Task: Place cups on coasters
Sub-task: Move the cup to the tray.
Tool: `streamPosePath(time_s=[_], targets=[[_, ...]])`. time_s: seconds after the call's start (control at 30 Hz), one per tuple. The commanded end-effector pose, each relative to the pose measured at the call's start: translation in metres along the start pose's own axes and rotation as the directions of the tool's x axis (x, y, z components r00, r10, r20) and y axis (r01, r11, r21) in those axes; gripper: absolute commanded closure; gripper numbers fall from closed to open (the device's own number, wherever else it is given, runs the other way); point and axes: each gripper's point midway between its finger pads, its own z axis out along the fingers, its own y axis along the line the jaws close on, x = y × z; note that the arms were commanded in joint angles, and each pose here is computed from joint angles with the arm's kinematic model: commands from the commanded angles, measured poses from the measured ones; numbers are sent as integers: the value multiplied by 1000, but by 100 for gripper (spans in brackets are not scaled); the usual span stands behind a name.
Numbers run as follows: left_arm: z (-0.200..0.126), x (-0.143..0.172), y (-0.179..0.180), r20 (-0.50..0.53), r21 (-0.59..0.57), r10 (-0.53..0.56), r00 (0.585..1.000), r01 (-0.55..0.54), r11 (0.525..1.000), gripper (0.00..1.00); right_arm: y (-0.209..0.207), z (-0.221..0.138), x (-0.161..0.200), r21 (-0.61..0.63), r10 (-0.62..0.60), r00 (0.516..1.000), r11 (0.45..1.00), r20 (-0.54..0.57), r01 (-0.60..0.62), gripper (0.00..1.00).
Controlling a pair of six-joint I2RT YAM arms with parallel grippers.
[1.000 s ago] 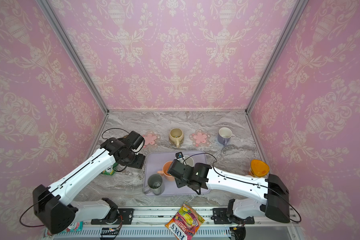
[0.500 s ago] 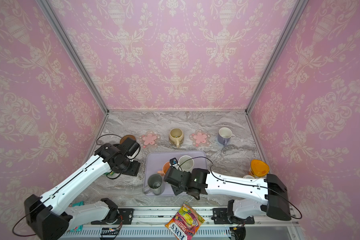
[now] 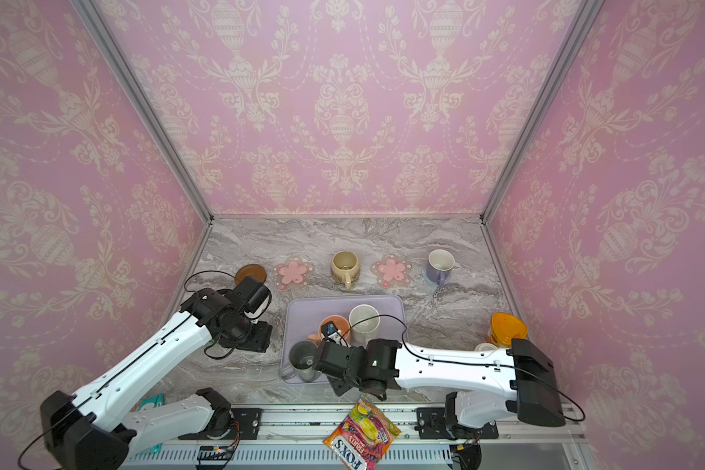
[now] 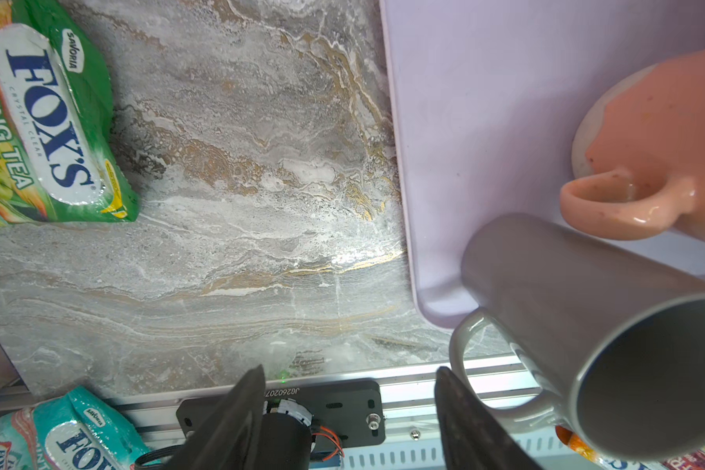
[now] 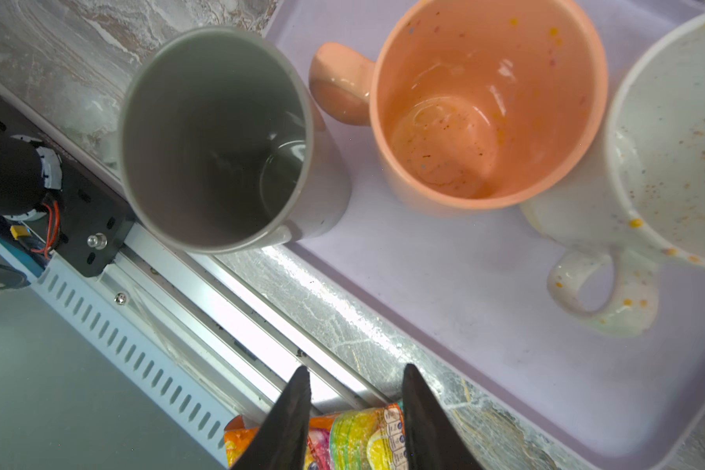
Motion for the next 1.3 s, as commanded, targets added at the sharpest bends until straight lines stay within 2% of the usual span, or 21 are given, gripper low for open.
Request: streamPosePath(time_s=[0.0,0.23,0.5,0.9,1.27], targets=[[4,8,-5,-27,38,-41,999,42,998,32,21,2,3,-60,-47,999,997,-22,46,61],[16,7,-22,-28,137,-78,997,81,987,33,40,18,15,-122,-72,995,990,-62,64,61],[26,3,-33,-11,205,-130,991,130,970,33,52,38,16,-137,-90,992,988,-87,78,61],[42,4,-39,-19,228,-157,987,157,961,33,56,62,22,-98,-128,975,989,-181,112,61],[52,5,-42,-33,239,-161,986,164,957,33,48,65,5,-69,-138,978,989,-160,128,62]])
